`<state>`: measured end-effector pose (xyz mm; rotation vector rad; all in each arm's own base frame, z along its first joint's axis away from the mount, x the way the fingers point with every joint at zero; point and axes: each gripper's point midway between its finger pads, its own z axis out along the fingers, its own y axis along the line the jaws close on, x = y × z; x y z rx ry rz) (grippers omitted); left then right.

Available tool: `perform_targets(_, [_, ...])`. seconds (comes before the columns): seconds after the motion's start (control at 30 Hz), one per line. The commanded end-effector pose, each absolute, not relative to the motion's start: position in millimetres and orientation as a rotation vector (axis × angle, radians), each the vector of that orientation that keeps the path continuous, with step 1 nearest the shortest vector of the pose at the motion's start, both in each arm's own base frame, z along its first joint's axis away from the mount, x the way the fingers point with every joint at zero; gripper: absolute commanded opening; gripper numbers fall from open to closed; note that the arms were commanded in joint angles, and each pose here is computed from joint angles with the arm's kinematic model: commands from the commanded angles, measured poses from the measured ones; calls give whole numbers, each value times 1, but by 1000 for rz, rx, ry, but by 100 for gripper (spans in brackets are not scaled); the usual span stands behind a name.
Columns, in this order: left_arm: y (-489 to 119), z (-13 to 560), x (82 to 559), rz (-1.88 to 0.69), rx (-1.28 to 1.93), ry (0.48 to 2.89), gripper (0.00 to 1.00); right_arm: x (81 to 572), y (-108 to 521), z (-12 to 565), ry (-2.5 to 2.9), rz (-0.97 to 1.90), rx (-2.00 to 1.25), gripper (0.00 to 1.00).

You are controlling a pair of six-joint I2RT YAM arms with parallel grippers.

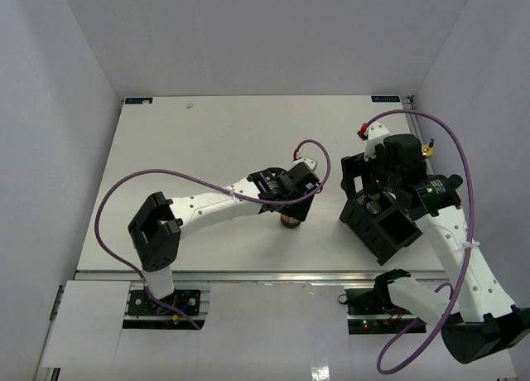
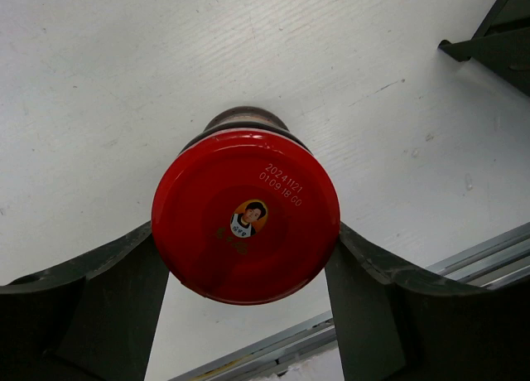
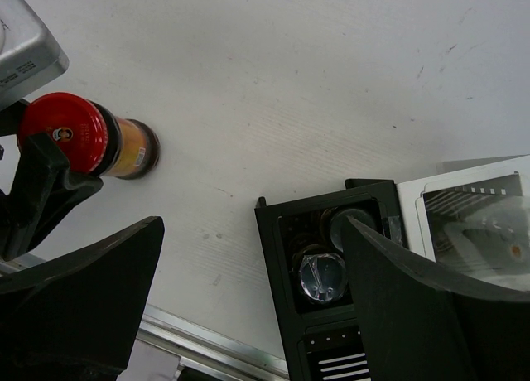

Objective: Organize the condiment bottles

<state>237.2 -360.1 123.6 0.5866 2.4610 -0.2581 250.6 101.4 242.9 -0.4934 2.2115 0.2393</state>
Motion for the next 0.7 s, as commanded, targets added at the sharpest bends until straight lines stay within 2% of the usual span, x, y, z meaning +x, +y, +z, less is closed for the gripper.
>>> perform_targets(0.0, [-370,142,243,-280,542,2410,91,254,103,253,2155,237,-486,94])
perform_targets(0.07, [-371,148,243,-299,529,2401,98,254,102,255,2153,238,-482,94])
perform_targets(0.4, [-381,221,266,-440,448,2312,98,259,96,266,2150,194,-444,94])
perform_targets(0.53, [-345,244,302,-450,321,2315,98,265,98,276,2144,196,-436,95])
perform_targets(0.67, [-279,246,338,-398,133,2339,98,264,138,278,2120,432,-545,93])
